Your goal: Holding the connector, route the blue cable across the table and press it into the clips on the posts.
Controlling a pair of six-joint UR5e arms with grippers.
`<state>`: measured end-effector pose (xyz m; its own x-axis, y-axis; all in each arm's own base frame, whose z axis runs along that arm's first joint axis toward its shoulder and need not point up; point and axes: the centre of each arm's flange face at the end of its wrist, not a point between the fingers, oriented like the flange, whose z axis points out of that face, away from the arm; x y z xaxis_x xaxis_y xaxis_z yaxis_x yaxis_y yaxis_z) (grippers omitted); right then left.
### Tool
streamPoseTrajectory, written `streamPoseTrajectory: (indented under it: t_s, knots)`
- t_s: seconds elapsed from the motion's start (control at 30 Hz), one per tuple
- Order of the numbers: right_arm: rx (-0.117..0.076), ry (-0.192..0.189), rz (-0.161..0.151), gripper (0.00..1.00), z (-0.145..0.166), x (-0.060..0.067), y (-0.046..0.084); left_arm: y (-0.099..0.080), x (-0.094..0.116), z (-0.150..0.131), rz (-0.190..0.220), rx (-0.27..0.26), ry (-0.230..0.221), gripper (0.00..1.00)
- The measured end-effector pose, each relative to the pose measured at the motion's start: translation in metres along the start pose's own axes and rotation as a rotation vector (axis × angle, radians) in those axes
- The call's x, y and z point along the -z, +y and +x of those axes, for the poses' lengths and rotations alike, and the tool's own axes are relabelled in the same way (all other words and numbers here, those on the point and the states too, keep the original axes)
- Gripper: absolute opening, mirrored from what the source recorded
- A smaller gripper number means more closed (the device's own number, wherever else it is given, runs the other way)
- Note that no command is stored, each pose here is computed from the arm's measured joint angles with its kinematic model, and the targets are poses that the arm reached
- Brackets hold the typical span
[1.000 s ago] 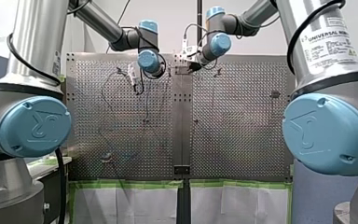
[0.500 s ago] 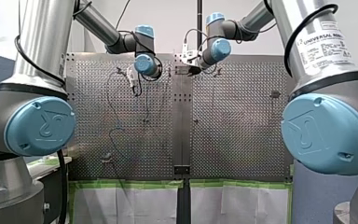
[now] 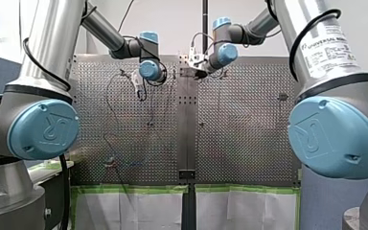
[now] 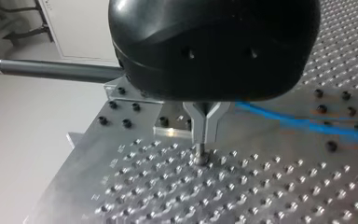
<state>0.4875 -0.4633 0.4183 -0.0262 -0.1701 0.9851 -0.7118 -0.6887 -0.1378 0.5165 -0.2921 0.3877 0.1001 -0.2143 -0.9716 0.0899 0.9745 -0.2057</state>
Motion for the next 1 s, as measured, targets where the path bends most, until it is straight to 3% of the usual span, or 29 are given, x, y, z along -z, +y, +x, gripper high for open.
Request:
streamPoseTrajectory:
  t_s: [0.3,0.77,0.83,0.87,0.9,0.93,0.97,1.0]
  knots:
    - [0.003,0.035,-0.013,0.00,0.016,-0.008,0.016,0.007,-0.015,-0.009,0.000,0.007,-0.025,0.00]
    - [0.004,0.044,-0.035,0.00,0.020,-0.014,0.038,0.019,-0.041,0.011,-0.019,-0.011,0.006,0.00]
    - [0.006,0.044,-0.036,0.00,0.020,-0.014,0.040,0.020,-0.040,0.011,-0.024,-0.014,0.012,0.23]
    - [0.006,0.044,-0.037,0.00,0.020,-0.014,0.040,0.020,-0.040,0.012,-0.026,-0.016,0.015,0.23]
    - [0.006,0.044,-0.037,0.00,0.020,-0.014,0.040,0.020,-0.039,0.012,-0.029,-0.018,0.018,0.34]
    - [0.007,0.043,-0.037,0.00,0.020,-0.014,0.041,0.020,-0.038,0.012,-0.032,-0.020,0.022,0.52]
    - [0.007,0.043,-0.037,0.00,0.020,-0.014,0.041,0.019,-0.037,0.013,-0.033,-0.021,0.027,0.52]
    - [0.007,0.043,-0.037,0.00,0.020,-0.014,0.041,0.019,-0.036,0.013,-0.035,-0.023,0.034,0.70]
